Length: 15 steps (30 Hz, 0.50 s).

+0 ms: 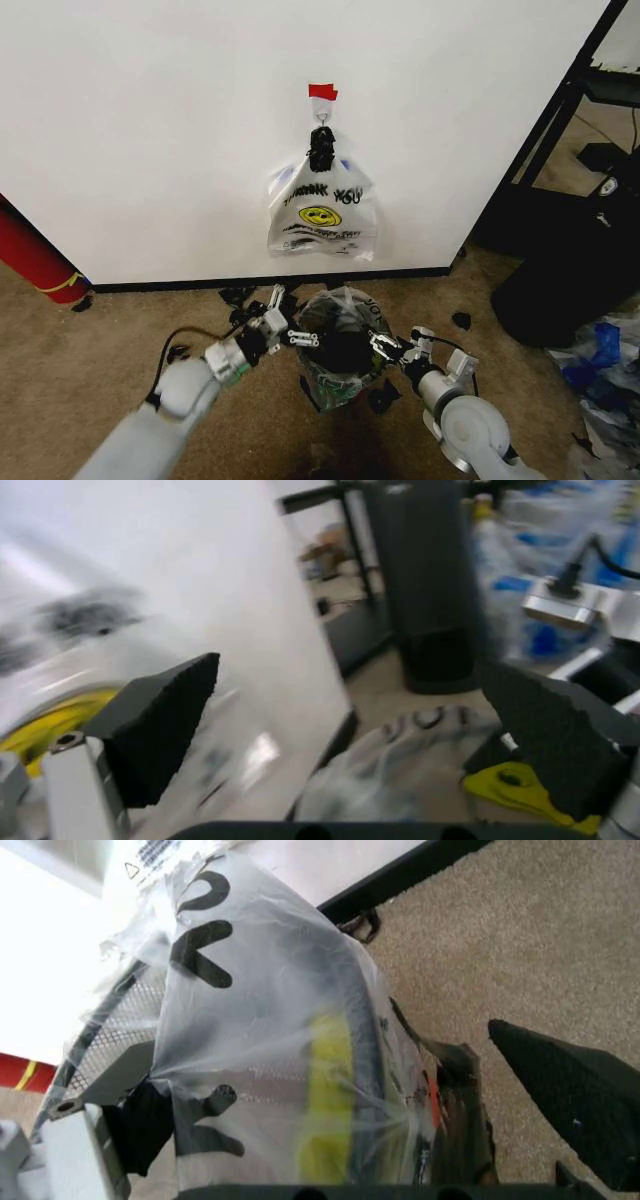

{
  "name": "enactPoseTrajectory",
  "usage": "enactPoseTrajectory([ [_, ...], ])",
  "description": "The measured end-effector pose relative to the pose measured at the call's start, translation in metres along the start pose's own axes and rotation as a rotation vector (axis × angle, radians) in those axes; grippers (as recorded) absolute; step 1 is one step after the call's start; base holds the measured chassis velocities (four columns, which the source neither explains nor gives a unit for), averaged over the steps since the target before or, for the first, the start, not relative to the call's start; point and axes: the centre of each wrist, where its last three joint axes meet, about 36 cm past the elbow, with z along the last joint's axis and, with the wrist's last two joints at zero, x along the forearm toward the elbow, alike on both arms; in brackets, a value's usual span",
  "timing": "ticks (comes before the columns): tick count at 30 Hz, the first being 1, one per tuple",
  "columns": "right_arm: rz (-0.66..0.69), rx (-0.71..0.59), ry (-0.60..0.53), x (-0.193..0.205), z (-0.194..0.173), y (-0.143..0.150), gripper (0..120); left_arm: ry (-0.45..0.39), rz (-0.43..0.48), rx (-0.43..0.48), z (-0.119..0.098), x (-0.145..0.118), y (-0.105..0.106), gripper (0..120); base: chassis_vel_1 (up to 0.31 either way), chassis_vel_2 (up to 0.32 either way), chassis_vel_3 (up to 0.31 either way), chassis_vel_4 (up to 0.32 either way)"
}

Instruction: Pick up the garbage bag from the wall and place it over the trash bin.

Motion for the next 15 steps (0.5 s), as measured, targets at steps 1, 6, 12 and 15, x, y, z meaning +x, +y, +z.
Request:
enactPoseTrajectory([
  [1, 0.000, 0.001, 0.002, 0.000, 0.000, 0.000, 100, -0.006, 0.021, -0.003, 0.002, -0.009, 0.004, 100, 0.000, 0.000, 0.000, 0.000],
  [6, -0.003, 0.002, 0.002, 0.000, -0.001, 0.002, 100, -0.028, 0.069, -0.001, 0.005, -0.047, 0.015, 100, 0.000, 0.000, 0.000, 0.000],
  [12, 0.001, 0.003, 0.005, -0.001, 0.004, 0.003, 100, -0.026, 0.060, 0.001, 0.009, -0.094, 0.016, 100, 0.000, 0.000, 0.000, 0.000],
  [15, 0.001, 0.003, 0.005, -0.002, 0.005, 0.003, 100, -0.010, 0.066, -0.003, 0.017, -0.110, 0.011, 100, 0.000, 0.000, 0.000, 0.000],
])
